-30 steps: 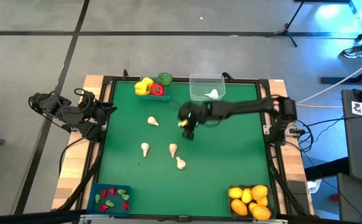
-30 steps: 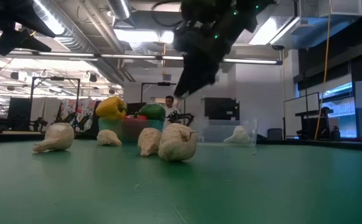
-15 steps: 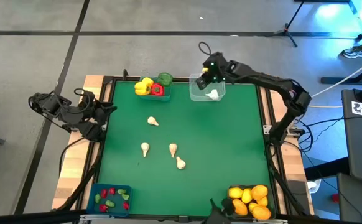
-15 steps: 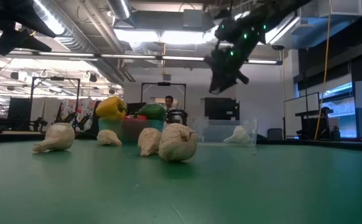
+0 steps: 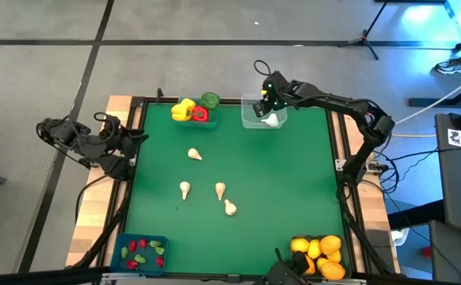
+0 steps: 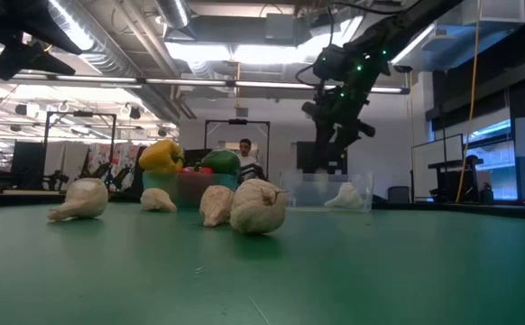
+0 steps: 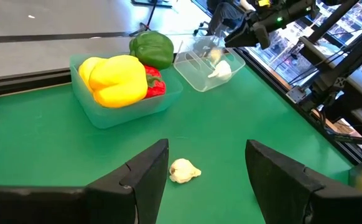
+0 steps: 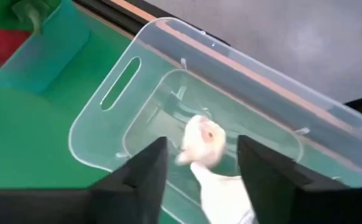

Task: Sort produce into baskets
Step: Put the garlic into the transparent bin

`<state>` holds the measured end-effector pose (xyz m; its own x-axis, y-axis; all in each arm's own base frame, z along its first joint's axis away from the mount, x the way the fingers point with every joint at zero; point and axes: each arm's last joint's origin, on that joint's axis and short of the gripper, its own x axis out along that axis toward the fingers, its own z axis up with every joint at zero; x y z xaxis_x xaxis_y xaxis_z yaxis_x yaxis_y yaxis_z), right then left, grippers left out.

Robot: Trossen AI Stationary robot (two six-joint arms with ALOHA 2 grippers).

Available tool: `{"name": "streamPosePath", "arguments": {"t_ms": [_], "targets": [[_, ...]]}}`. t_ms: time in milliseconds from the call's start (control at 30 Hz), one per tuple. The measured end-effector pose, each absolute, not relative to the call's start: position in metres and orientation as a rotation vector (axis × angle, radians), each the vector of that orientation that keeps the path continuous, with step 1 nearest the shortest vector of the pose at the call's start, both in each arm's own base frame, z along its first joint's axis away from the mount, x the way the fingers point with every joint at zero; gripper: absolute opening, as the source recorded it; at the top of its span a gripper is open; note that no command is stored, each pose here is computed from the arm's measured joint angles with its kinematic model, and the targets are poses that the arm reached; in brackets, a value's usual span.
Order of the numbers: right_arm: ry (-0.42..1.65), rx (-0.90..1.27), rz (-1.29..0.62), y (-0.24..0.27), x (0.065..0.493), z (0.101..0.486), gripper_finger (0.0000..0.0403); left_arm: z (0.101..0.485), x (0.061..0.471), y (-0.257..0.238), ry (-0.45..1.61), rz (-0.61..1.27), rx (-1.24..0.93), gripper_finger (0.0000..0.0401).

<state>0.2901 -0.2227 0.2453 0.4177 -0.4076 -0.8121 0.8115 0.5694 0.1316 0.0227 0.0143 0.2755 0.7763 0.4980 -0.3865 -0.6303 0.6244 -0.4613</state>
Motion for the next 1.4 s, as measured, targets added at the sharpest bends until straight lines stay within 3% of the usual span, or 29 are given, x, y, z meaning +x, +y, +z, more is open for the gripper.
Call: {"name": "streamPosePath", "arguments": {"t_ms": [233, 433, 567, 767, 967, 1200, 1400], "targets": [[0.804, 0.619, -0.776, -0.222, 0.292, 0.249, 0.0281, 0.275, 0.023, 0.014, 0.231, 0.654, -0.615, 0.0208], [0.61, 0.644, -0.411, -0.193, 0.332, 0.28, 0.0289, 0.275, 0.023, 0.014, 0.231, 0.654, -0.614, 0.0208], [0.503, 0.476, -0.244, -0.143, 0.37, 0.291, 0.0289, 0.275, 0.023, 0.014, 0.231, 0.654, -0.614, 0.0208], [0.402, 0.239, -0.21, -0.078, 0.421, 0.267, 0.0289, 0.275, 0.023, 0.014, 0.231, 0.654, -0.614, 0.0208], [0.413, 0.127, -0.201, -0.048, 0.469, 0.229, 0.0289, 0.275, 0.023, 0.014, 0.231, 0.654, -0.616, 0.0208], [0.429, 0.071, -0.255, -0.049, 0.523, 0.204, 0.0289, 0.275, 0.023, 0.014, 0.231, 0.654, -0.62, 0.0208], [0.565, 0.101, -0.254, -0.065, 0.532, 0.175, 0.0289, 0.275, 0.023, 0.014, 0.233, 0.652, -0.621, 0.0208]]}}
